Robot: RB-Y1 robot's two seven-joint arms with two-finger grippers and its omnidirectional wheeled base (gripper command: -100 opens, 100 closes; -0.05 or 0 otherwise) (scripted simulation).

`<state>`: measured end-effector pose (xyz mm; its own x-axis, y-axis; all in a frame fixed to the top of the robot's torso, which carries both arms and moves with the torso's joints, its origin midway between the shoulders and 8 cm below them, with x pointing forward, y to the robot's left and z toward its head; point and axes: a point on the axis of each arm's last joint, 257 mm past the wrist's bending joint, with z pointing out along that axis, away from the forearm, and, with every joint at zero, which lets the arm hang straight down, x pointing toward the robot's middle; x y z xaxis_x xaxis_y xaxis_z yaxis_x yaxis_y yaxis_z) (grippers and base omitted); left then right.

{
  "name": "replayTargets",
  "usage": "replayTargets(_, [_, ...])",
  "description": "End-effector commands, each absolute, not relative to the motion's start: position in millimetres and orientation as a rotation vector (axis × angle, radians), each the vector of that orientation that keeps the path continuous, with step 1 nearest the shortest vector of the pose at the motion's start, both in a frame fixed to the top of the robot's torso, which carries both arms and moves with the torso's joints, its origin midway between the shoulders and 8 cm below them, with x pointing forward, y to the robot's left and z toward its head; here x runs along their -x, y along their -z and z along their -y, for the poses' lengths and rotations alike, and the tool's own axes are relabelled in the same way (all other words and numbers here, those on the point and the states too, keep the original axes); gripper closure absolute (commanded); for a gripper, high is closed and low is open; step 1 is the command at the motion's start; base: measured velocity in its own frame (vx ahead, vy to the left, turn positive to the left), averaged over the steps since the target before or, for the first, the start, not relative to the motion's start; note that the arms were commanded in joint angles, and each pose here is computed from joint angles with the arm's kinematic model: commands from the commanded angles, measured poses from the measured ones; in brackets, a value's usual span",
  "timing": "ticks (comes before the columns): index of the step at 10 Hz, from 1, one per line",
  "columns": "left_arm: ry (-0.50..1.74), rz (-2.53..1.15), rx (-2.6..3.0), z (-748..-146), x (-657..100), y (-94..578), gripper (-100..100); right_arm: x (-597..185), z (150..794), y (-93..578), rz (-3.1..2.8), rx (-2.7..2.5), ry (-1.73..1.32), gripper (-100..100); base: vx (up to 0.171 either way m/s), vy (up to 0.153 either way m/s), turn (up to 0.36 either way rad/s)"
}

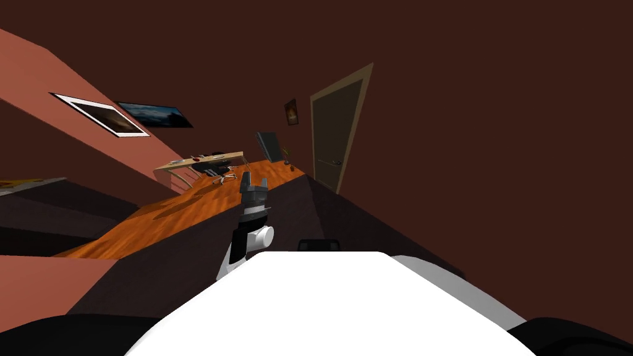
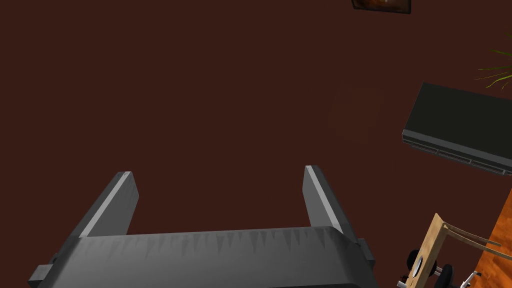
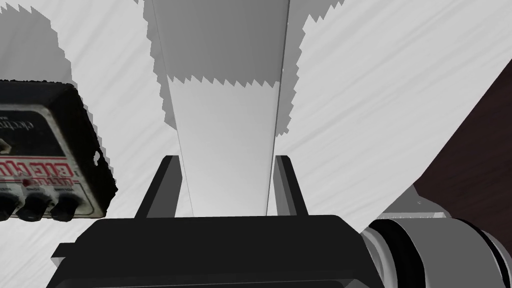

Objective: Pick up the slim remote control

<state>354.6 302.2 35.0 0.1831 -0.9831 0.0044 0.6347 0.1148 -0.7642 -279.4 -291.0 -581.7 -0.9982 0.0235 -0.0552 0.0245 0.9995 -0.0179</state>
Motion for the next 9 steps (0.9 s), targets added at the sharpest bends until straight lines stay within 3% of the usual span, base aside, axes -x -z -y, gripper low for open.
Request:
replayTargets(1, [1.294, -0.597, 0.726, -302, -355, -35, 0, 267, 293, 582, -3.070, -0.016, 0.014, 100, 0.030, 0.036, -0.064])
replayTargets(2, [1.294, -0.597, 0.725, -302, -355, -35, 0, 267, 293, 582, -3.070, -0.026, 0.014, 100, 0.009, 0.016, 0.048])
replayTargets(7, [1.294, -0.597, 0.726, -302, -355, -35, 0, 208, 351, 590, -2.979, 0.192, -0.016, 100, 0.033, 0.045, -0.295])
replayTargets(9, [1.294, -0.597, 0.725, -302, -355, -35, 0, 211, 349, 591, -2.988, 0.236, -0.030, 100, 0.018, 0.017, -0.025])
